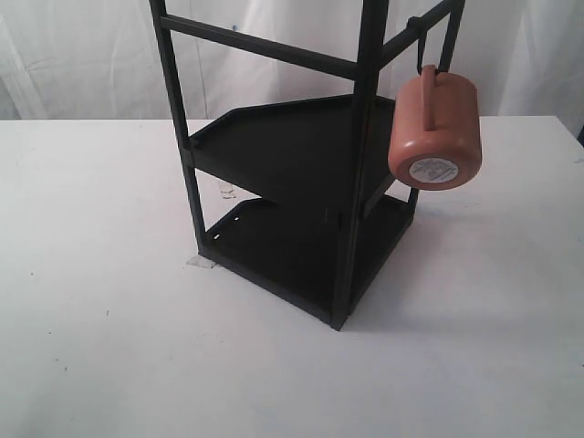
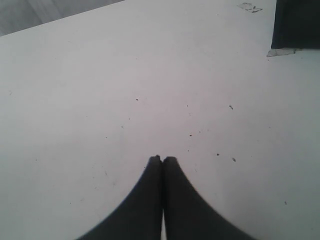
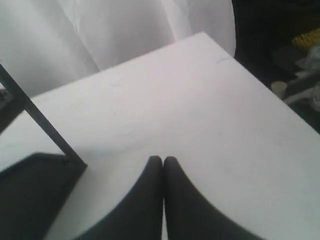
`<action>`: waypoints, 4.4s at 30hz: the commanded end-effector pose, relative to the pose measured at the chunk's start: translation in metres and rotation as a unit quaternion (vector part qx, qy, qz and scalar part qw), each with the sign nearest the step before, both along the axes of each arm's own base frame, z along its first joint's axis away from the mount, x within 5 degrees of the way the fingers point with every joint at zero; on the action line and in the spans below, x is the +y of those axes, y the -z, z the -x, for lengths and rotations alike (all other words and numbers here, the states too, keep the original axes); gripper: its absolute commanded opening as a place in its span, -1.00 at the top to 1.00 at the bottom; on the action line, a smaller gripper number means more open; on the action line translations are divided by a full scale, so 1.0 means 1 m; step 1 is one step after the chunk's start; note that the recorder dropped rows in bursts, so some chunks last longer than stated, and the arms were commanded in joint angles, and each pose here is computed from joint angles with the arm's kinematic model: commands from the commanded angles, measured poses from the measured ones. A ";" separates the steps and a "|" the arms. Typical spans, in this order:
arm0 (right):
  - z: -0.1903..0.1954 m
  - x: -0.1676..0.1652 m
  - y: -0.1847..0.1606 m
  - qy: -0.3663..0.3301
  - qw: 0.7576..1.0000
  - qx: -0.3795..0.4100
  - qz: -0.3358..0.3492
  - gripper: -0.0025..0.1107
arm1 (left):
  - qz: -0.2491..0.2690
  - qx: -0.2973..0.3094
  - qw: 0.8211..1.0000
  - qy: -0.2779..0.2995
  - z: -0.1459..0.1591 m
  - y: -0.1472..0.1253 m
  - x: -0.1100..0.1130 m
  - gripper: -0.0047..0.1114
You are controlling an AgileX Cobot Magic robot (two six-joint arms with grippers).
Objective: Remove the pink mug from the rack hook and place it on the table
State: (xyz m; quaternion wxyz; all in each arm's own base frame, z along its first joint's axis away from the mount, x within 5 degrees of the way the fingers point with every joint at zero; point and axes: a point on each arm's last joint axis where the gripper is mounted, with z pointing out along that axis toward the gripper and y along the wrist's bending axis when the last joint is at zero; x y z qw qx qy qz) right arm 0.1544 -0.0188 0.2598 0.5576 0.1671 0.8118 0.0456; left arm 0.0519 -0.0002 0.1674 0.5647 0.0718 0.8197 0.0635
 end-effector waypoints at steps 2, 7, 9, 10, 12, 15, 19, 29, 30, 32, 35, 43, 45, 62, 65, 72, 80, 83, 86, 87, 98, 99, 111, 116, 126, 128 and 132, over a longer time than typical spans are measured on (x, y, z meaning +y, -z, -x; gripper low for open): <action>-0.014 0.007 -0.005 -0.060 0.990 0.117 0.053 0.96 | 0.004 -0.001 1.000 0.003 0.000 0.001 -0.001 0.92; -0.015 0.022 -0.014 -0.137 0.973 0.174 0.067 0.96 | 0.004 -0.001 1.000 0.003 0.000 0.001 -0.001 0.92; -0.013 0.028 -0.018 -0.165 0.966 0.189 0.064 0.96 | 0.004 -0.001 1.000 0.003 0.000 0.001 -0.001 0.92; -0.011 0.031 -0.020 -0.181 0.961 0.198 0.062 0.96 | 0.004 -0.001 1.000 0.003 0.000 0.001 -0.001 0.92; -0.008 0.038 -0.024 -0.224 0.949 0.212 0.062 0.96 | 0.004 -0.001 1.000 0.003 0.000 0.001 -0.001 0.92; -0.003 0.051 -0.033 -0.298 0.928 0.216 0.048 0.96 | 0.004 -0.001 1.000 0.003 0.000 0.001 -0.001 0.92; 0.002 0.063 -0.050 -0.365 0.907 0.207 0.031 0.96 | 0.004 -0.001 1.000 0.003 0.000 0.001 -0.001 0.92; 0.015 0.073 -0.110 -0.426 0.883 0.188 0.052 0.96 | 0.004 -0.001 1.000 0.003 0.000 0.001 -0.001 0.92; 0.017 0.074 -0.116 -0.429 0.881 0.188 0.057 0.96 | 0.004 -0.001 1.000 0.003 0.000 0.001 -0.001 0.92; 0.020 0.074 -0.124 -0.425 0.881 0.194 0.069 0.96 | 0.004 -0.001 1.000 0.003 0.000 0.001 -0.001 0.92; 0.022 0.073 -0.132 -0.408 0.888 0.195 0.082 0.96 | 0.004 -0.001 1.000 0.003 0.000 0.001 -0.001 0.92; 0.007 0.089 -0.132 -0.413 0.890 0.182 0.059 0.96 | 0.004 -0.001 1.000 0.003 0.000 0.001 -0.001 0.92; 0.000 0.094 -0.137 -0.416 0.897 0.145 0.042 0.96 | 0.004 -0.001 1.000 0.003 0.000 0.001 -0.001 0.92; -0.071 0.114 -0.111 -0.384 0.914 0.127 -0.022 0.25 | 0.004 -0.001 1.000 0.003 0.000 0.001 -0.001 0.92; -0.080 0.117 -0.107 -0.384 0.913 0.137 -0.029 0.25 | 0.004 -0.001 1.000 0.003 0.000 0.001 -0.001 0.92; -0.092 0.114 -0.118 -0.375 0.918 0.126 0.022 0.25 | 0.004 -0.001 1.000 0.003 0.000 0.001 -0.001 0.92; -0.111 0.116 -0.102 -0.361 0.921 0.144 0.024 0.25 | 0.004 -0.001 1.000 0.003 0.000 0.001 -0.001 0.92; -0.114 0.117 -0.101 -0.357 0.924 0.138 0.025 0.25 | 0.004 -0.001 1.000 0.003 0.000 0.001 -0.001 0.92; -0.117 0.116 -0.103 -0.349 0.929 0.120 0.026 0.27 | 0.004 -0.001 1.000 0.003 0.000 0.001 -0.001 0.92; -0.118 0.116 -0.104 -0.348 0.930 0.117 0.025 0.28 | 0.004 -0.001 1.000 0.003 0.000 0.001 -0.001 0.92; -0.118 0.116 -0.102 -0.350 0.928 0.123 0.026 0.42 | 0.004 -0.001 1.000 0.003 0.000 0.001 -0.001 0.92; -0.119 0.117 -0.101 -0.350 0.928 0.124 0.023 0.42 | 0.004 -0.001 1.000 0.003 0.000 0.001 -0.001 0.92; -0.122 0.119 -0.096 -0.351 0.927 0.133 0.014 0.67 | 0.004 -0.001 1.000 0.003 0.000 0.001 -0.001 0.92; -0.122 0.119 -0.096 -0.351 0.927 0.134 0.014 0.92 | 0.004 -0.001 1.000 0.003 0.000 0.001 -0.001 0.92; -0.118 0.118 -0.101 -0.351 0.928 0.126 0.015 0.96 | 0.004 -0.001 1.000 0.003 0.000 0.001 -0.001 0.92; -0.115 0.117 -0.105 -0.352 0.929 0.118 0.016 0.96 | 0.004 -0.001 1.000 0.003 0.000 0.001 -0.001 0.92; -0.108 0.115 -0.113 -0.351 0.930 0.104 0.020 0.96 | 0.004 -0.001 1.000 0.003 0.000 0.001 -0.001 0.92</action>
